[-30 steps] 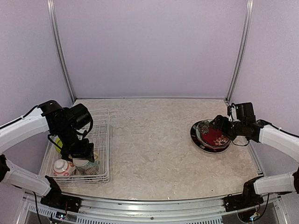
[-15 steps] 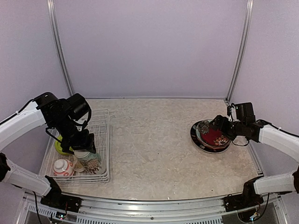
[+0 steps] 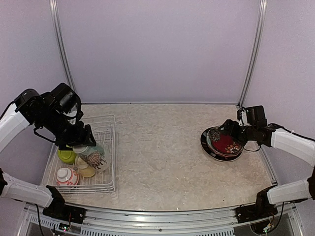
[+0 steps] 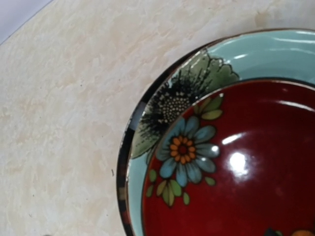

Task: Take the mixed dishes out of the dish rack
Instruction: Grab the cup from the dish rack, then pass from the left arm to the right

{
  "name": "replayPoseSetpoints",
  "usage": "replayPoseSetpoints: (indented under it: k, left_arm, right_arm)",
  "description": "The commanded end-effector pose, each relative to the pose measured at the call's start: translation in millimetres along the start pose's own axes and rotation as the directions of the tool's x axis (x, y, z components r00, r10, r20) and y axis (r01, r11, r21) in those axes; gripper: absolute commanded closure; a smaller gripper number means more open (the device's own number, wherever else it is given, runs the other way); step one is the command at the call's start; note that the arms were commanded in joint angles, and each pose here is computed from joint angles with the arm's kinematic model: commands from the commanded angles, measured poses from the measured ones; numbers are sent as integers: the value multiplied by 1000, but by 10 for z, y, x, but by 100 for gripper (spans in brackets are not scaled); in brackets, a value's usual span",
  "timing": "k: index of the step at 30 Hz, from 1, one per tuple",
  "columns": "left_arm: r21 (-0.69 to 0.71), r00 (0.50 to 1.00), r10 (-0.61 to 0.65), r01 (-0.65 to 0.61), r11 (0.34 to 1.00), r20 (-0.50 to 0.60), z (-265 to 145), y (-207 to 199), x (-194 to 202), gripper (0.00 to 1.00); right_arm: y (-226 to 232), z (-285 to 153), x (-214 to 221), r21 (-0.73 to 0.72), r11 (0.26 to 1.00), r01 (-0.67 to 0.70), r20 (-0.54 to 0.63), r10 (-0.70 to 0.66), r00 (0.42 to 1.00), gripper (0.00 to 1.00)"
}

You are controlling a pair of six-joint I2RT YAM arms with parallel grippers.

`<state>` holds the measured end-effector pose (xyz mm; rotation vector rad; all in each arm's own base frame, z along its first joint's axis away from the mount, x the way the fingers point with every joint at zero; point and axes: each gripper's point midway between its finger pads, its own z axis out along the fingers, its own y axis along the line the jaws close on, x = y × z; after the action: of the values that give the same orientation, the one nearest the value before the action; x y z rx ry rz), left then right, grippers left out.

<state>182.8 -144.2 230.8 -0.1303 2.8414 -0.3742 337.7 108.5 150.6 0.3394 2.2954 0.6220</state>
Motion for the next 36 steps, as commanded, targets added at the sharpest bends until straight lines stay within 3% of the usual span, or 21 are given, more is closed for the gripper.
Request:
replayPoseSetpoints:
  k: [1, 5, 12, 19, 25, 36]
  left_arm:
    - [-101, 997, 22, -30, 994, -79, -469, 375, 324, 92]
    - [-95, 999, 46, -47, 994, -13, -688, 362, 190, 92]
    - [176, 994, 54, -70, 982, 93, -830, -211, -169, 96]
    - [435, 981, 19, -104, 894, 195, -766, -909, -781, 99]
    - [585, 992, -23, -56, 809, 126, -507, -1279, -1098, 100]
    - [697, 998, -67, 35, 716, 19, -190, -1564, -1419, 100]
  right_arm:
    - [127, 39, -49, -29, 1000, 12, 0, -12, 1000, 10]
    - [186, 84, -69, -35, 999, 22, -8, -22, 1000, 10]
    - [469, 169, -33, -90, 995, 48, -23, -50, 998, 10]
    - [1173, 259, 177, -270, 960, 68, -60, -87, 994, 10]
    - [2138, 112, 357, -569, 821, 47, -74, -107, 991, 9]
    - [3059, 141, 694, -787, 617, 0, -119, -152, 981, 7]
